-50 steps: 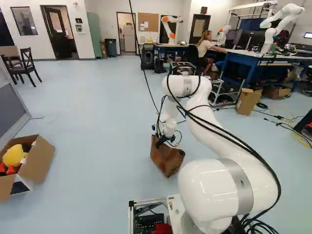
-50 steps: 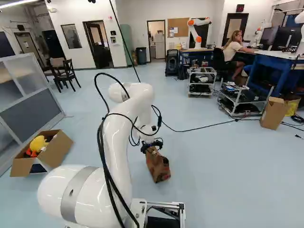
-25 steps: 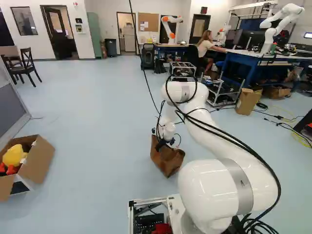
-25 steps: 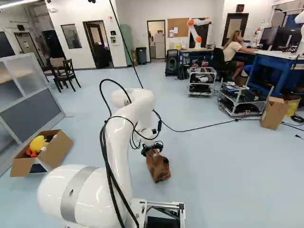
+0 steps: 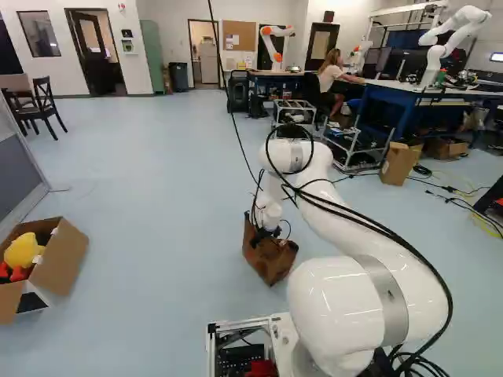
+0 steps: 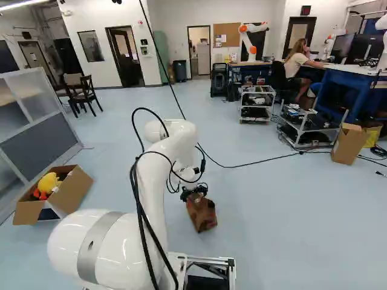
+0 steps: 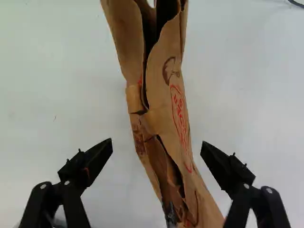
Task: Pick up the grocery bag from the ground
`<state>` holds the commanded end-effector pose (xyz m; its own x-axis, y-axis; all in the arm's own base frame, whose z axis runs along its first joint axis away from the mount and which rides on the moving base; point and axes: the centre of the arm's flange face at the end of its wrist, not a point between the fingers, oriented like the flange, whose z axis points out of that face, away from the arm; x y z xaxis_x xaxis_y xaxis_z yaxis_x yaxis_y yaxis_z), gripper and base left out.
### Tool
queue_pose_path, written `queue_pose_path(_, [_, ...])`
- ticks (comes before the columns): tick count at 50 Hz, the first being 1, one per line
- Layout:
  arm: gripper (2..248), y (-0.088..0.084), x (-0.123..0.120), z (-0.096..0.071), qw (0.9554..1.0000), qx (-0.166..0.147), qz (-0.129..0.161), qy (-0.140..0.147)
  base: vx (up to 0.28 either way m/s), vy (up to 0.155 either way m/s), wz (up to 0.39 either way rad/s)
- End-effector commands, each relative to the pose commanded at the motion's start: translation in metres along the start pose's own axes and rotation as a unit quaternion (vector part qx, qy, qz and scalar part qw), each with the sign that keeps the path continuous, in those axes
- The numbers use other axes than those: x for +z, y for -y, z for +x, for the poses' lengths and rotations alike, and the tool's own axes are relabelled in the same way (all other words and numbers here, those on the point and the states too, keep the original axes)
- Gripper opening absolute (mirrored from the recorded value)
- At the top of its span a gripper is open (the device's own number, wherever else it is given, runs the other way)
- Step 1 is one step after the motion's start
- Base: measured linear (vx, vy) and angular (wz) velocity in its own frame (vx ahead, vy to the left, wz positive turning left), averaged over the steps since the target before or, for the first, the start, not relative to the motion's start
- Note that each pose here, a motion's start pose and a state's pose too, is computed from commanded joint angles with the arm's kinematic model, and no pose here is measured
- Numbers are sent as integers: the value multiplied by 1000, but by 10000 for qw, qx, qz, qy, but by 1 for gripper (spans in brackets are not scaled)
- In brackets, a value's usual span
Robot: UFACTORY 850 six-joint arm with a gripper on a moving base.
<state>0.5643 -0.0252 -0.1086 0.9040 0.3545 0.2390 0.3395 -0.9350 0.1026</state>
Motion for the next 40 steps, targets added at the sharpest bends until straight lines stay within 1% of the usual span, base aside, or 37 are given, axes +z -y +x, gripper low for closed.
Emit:
queue_pose_path(10, [246, 0, 1, 0, 10000, 0, 0, 1, 0, 0, 0])
queue_pose_path(11, [214, 0, 1, 0, 10000, 0, 0, 1, 0, 0, 0])
queue_pose_path(15, [214, 0, 1, 0, 10000, 0, 0, 1, 0, 0, 0])
queue_pose_path(16, [176, 0, 1, 0, 10000, 0, 0, 1, 0, 0, 0])
queue_pose_path(20, [176, 0, 1, 0, 10000, 0, 0, 1, 0, 0, 0])
queue_pose_path(21, [137, 0, 1, 0, 10000, 0, 0, 1, 0, 0, 0])
queue_pose_path(26, [137, 0, 1, 0, 10000, 0, 0, 1, 0, 0, 0])
queue_pose_path(27, [99, 0, 1, 0, 10000, 0, 0, 1, 0, 0, 0])
queue_pose_path(31, [99, 0, 1, 0, 10000, 0, 0, 1, 0, 0, 0])
queue_pose_path(32, [60, 0, 1, 0, 10000, 0, 0, 1, 0, 0, 0])
queue_pose_path(36, [60, 0, 1, 0, 10000, 0, 0, 1, 0, 0, 0])
queue_pose_path(37, [25, 0, 1, 0, 10000, 0, 0, 1, 0, 0, 0])
queue_pose_path(40, [25, 0, 1, 0, 10000, 0, 0, 1, 0, 0, 0])
